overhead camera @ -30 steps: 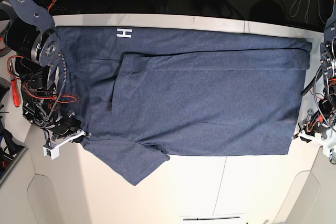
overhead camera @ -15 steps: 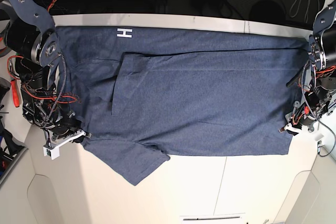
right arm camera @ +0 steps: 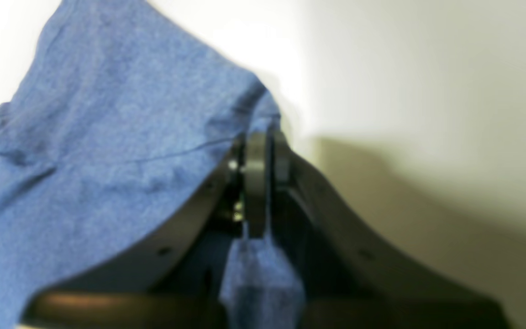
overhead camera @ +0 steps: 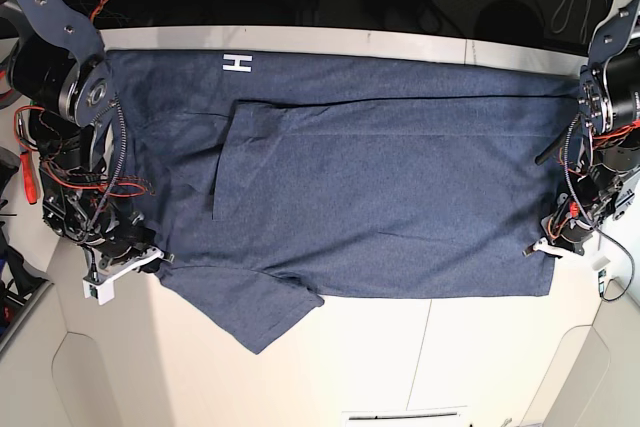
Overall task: Layout the t-shirt on the table in an organized manner, then fold the t-shirt properly
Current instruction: 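Grasp the shirt hem edge with both grippers, then fold the hem edge over the shirt body with both grippers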
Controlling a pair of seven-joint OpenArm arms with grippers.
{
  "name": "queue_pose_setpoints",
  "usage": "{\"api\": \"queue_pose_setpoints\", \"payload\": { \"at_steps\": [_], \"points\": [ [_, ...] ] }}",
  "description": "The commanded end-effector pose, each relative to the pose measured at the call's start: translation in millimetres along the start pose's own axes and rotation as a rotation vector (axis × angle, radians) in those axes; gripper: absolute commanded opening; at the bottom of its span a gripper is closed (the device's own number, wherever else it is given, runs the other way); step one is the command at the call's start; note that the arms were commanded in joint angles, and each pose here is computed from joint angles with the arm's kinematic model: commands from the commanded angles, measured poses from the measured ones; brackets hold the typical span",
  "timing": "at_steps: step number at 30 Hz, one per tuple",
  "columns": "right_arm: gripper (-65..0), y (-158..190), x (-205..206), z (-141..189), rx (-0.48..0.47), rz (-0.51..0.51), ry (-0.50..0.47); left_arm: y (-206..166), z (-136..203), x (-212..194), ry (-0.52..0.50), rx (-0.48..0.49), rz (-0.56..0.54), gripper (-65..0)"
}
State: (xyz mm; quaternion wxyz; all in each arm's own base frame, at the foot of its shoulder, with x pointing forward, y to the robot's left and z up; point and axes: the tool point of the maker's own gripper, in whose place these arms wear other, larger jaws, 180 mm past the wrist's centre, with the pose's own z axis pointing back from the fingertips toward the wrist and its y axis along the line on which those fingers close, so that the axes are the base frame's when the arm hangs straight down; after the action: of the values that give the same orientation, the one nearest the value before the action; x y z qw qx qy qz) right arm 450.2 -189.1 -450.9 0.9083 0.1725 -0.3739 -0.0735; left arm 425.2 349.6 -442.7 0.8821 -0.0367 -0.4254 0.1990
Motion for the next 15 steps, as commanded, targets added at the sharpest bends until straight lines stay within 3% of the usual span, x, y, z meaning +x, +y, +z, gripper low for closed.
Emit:
{"api": "queue_pose_setpoints", "payload": {
  "at_steps": [1,7,14,15],
  "points": [
    [-65.0,6.6,30.3,3.0,0.03,0.016,-0.064,0.7,2.7,38.3,-0.099,-0.009,0.001,-65.0],
    [-65.0,15.6,36.5,7.0,0.078,-0.055,-0.046,8.6,10.6,58.6,-0.145,-0.037,0.043,-65.0],
    [-65.0,21.6,54.6,32.7,0.116,-0.032,-0.04,-13.2,31.7,53.8,-0.093,-0.319,0.159,-65.0],
    [-65.0,22.7,54.1,37.9,0.124,-0.025,-0.042,-9.9,33.3,49.4,-0.083,-0.321,0.195,-65.0]
  ]
}}
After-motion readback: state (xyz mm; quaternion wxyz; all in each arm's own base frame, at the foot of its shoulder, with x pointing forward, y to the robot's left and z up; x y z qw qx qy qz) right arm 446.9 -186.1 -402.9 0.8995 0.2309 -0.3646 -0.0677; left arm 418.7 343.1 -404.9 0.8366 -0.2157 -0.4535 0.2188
